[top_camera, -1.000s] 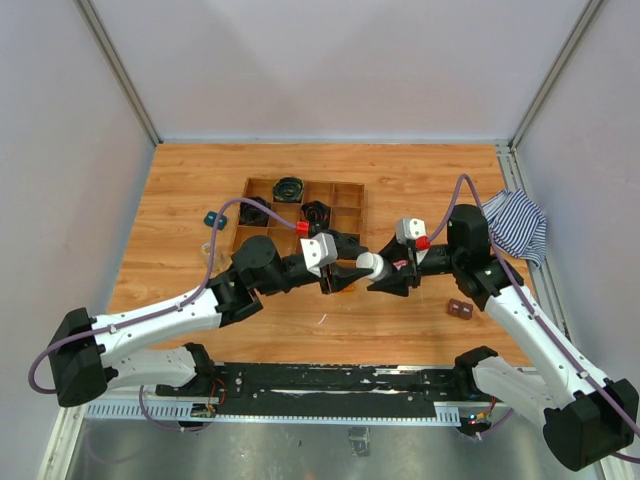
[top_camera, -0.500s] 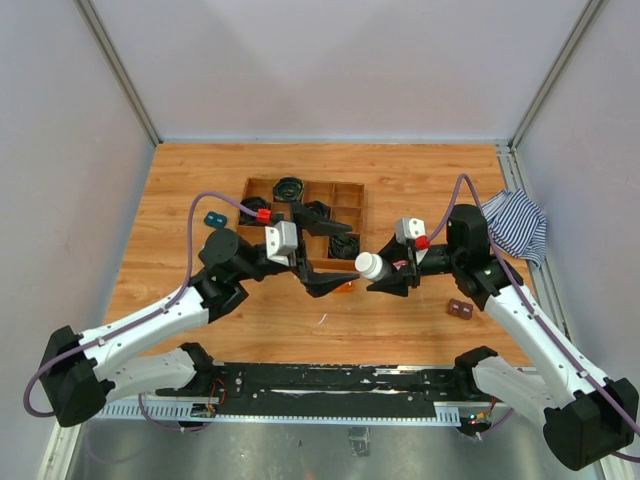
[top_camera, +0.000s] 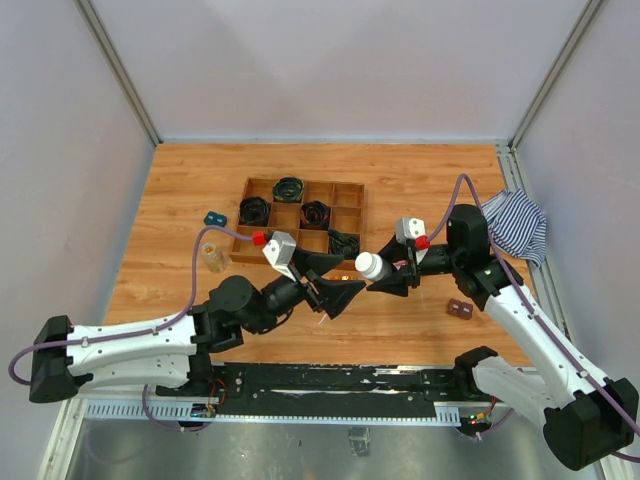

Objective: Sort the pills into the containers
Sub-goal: Screw the lid of the pill bottle onto the pill bottle.

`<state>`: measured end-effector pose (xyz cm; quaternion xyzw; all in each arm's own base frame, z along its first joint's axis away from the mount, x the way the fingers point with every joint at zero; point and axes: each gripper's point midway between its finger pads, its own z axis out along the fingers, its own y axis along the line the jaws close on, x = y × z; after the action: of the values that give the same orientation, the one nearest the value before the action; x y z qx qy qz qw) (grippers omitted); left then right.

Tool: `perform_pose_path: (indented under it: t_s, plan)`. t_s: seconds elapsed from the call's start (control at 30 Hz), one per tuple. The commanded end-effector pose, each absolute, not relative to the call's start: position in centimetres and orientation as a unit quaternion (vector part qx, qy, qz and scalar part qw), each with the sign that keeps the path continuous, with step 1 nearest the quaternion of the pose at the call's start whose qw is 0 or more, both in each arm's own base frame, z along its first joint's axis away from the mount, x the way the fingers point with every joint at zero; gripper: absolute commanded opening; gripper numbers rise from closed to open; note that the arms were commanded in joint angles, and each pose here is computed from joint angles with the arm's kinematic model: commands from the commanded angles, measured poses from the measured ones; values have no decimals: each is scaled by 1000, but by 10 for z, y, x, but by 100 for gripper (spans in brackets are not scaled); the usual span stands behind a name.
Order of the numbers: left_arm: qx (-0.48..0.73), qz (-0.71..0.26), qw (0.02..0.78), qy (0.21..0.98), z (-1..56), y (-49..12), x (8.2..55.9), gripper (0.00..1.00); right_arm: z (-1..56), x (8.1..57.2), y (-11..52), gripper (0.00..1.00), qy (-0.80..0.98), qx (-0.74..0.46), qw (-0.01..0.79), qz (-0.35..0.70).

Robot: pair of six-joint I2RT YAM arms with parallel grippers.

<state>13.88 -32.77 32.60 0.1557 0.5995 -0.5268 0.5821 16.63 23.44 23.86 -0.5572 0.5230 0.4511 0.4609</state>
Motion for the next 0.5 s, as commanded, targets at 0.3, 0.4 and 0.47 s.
perform_pose_path:
  t_s: [0.3,0.4,0.47]
  plan:
    - [89,-428,607,664,314,-346,177,83,251,166,235,1,503,-565,476,449]
    - [96,-427,608,663,315,-350,177,75,251,166,235,1,502,-565,476,449]
    - [98,-427,608,662,316,-352,177,71,252,166,235,1,502,-565,476,449]
